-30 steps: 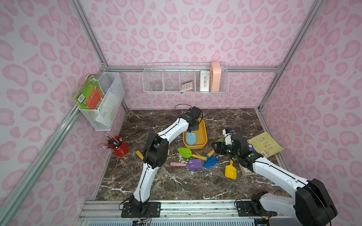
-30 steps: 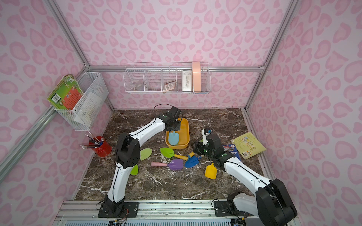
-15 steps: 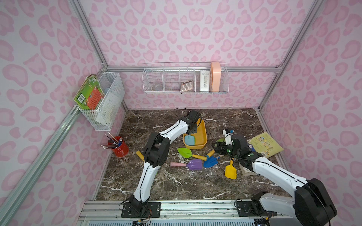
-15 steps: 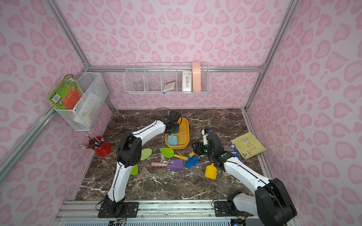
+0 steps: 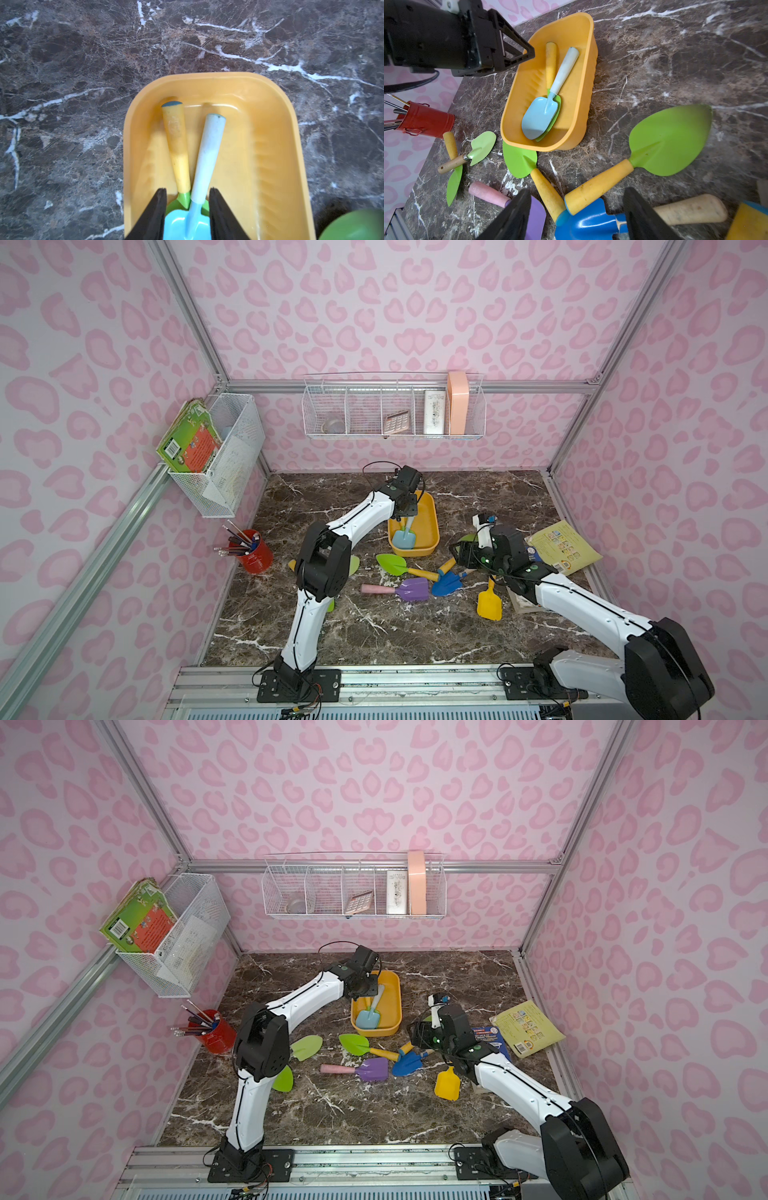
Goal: Put the shovel into the storage box
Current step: Place the shovel in the storage box.
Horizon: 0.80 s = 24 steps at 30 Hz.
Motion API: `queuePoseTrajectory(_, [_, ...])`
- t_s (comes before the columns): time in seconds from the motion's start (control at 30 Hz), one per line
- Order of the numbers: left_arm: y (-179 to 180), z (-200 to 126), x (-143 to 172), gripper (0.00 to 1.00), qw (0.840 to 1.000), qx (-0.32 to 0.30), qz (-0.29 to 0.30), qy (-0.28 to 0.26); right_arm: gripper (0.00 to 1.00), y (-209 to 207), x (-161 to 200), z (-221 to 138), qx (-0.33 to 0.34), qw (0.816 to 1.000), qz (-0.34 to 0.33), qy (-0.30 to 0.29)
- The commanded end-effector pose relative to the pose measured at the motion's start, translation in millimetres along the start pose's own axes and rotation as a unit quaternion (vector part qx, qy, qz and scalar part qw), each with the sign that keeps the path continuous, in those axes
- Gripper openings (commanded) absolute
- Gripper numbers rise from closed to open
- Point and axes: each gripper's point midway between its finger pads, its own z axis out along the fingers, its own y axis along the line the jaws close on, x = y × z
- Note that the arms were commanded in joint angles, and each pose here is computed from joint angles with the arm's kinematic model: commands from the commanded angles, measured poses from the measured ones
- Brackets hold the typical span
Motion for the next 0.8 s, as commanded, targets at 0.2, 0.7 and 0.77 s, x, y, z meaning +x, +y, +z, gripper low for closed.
queuePoseTrajectory(0.2, [-20.8,-49.7,21.8,0.4,0.998,0.056,0.023,0.016,0.74,11.2,-18.0,-5.7,-0.009,1.0,-0.02,-0.014])
queuePoseTrajectory(0.7, [-8.0,-124.3,94.7,0.47,0.992,0.106,0.063,0.035,0.74,12.3,-11.5,-6.3,-0.011,0.999,-0.039,0.008])
queuePoseTrajectory(0.77, [2.1,-129.8,107.0,0.47,0.992,0.102,0.057,0.04,0.74,14.3,-7.7,-5.6,-0.017,0.999,-0.043,0.015])
